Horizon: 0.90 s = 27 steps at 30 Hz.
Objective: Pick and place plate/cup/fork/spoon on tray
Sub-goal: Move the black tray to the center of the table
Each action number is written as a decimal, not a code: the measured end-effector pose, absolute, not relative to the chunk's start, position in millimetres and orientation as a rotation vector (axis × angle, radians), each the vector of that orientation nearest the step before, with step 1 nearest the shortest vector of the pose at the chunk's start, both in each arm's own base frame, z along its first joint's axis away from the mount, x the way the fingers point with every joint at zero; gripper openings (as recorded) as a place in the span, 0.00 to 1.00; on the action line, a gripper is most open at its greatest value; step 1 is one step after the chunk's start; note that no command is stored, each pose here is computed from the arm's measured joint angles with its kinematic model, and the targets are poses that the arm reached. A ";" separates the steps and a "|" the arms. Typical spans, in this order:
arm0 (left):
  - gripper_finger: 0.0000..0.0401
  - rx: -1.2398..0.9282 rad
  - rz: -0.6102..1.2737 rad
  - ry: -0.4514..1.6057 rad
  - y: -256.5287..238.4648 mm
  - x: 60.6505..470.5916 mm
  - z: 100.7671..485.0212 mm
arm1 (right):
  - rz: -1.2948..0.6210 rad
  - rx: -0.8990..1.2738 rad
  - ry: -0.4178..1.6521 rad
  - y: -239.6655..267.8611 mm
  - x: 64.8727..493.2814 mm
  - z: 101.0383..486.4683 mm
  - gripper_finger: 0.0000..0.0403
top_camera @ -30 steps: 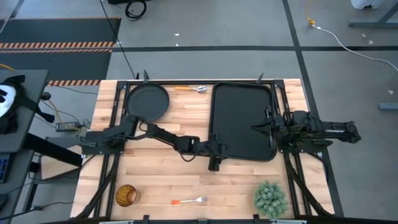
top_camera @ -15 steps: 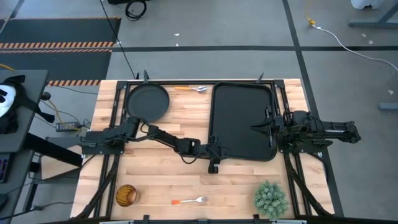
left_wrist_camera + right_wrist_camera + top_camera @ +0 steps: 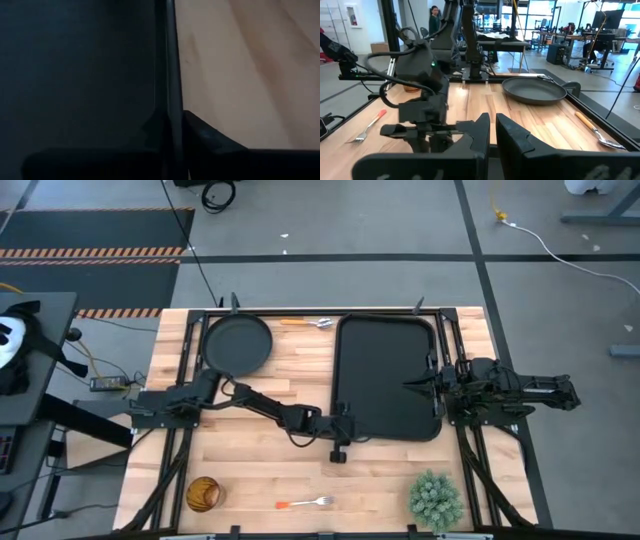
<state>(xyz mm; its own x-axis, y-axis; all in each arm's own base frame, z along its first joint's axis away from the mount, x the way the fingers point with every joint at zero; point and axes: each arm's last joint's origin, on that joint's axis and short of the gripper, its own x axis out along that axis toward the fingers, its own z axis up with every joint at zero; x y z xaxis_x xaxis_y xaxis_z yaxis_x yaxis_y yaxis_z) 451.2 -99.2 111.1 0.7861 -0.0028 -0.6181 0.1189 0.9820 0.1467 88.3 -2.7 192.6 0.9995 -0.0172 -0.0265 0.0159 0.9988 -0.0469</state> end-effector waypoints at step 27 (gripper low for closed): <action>0.13 0.549 -0.740 1.355 -26.5 335.6 209.9 | -0.017 -0.047 0.008 -2.6 88.3 194.4 0.09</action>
<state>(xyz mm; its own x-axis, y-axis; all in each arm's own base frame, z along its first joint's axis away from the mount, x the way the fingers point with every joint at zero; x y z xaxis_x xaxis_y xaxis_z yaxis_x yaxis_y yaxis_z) 335.6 -26.5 209.9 0.0524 -0.1551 -0.9865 0.7463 0.6625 -0.0645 88.3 -2.6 194.4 0.9998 -0.0168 -0.0079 0.0164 0.9987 -0.0472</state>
